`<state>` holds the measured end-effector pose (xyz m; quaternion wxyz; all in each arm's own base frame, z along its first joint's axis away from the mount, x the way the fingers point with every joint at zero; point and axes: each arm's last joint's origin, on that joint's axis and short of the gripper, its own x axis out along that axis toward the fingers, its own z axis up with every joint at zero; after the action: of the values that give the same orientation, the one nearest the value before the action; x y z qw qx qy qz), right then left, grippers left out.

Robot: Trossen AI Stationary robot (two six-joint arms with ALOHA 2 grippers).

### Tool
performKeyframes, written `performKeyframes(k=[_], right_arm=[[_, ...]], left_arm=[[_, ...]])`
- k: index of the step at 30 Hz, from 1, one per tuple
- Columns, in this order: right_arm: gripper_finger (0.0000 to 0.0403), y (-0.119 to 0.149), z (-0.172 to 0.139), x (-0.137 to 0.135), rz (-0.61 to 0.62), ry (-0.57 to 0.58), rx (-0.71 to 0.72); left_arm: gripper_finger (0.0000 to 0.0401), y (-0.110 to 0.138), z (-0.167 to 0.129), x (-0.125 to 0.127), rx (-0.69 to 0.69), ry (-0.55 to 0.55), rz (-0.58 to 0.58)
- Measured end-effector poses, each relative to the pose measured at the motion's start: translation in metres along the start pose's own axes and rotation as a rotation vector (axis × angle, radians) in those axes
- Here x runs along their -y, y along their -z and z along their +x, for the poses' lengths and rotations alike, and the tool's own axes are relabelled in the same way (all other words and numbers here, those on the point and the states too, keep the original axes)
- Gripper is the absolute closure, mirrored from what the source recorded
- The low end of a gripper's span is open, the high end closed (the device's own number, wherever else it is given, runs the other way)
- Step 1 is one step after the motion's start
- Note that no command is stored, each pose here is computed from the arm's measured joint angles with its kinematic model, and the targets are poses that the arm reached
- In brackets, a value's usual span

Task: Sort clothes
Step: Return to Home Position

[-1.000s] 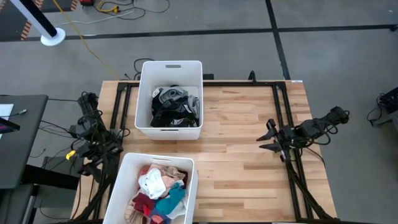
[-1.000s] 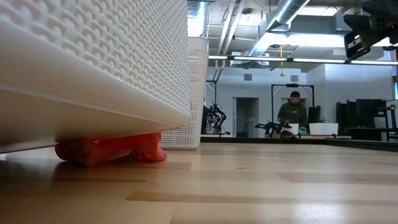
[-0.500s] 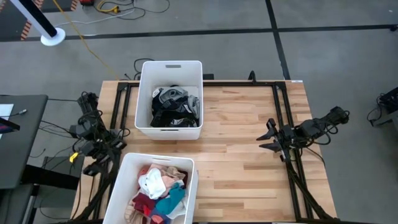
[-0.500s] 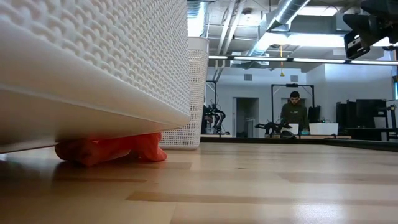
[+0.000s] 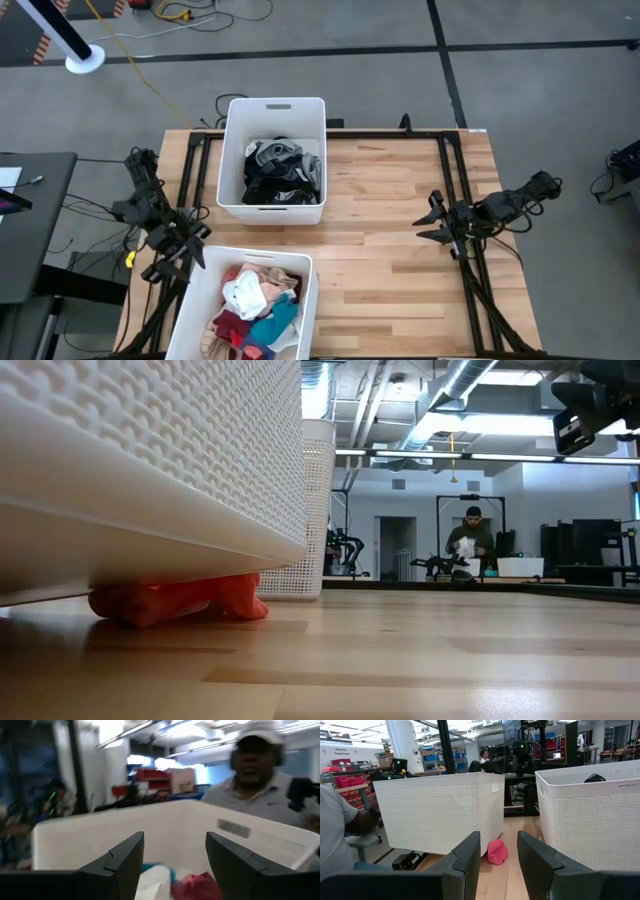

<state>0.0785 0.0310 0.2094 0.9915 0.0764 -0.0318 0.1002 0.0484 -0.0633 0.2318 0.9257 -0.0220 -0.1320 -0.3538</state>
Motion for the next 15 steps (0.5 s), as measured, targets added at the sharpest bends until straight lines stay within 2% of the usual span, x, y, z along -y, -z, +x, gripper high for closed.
performKeyframes(k=[2,5,7,9,13,15], right_arm=[[0.0259,0.0,0.0,0.0,0.0,-0.001,0.0],[0.0259,0.001,0.0,0.0,0.017,0.0,-0.009],[0.0259,0.003,0.0,0.0,0.042,0.003,-0.033],[0.0259,0.005,0.0,0.001,0.057,0.007,-0.055],[0.0259,0.009,0.0,0.0,0.026,-0.024,-0.092],[0.0259,0.009,-0.001,-0.001,0.003,-0.06,-0.094]], left_arm=[[0.0194,-0.002,0.0,0.002,0.027,0.088,0.059],[0.0194,-0.001,-0.002,0.011,0.085,0.393,0.226],[0.0194,0.001,-0.006,0.016,0.1,0.585,0.289],[0.0194,0.006,-0.008,0.019,0.088,0.704,0.316],[0.0194,0.01,-0.009,0.021,0.094,0.748,0.348],[0.0194,0.013,-0.009,0.021,0.051,0.76,0.323]])
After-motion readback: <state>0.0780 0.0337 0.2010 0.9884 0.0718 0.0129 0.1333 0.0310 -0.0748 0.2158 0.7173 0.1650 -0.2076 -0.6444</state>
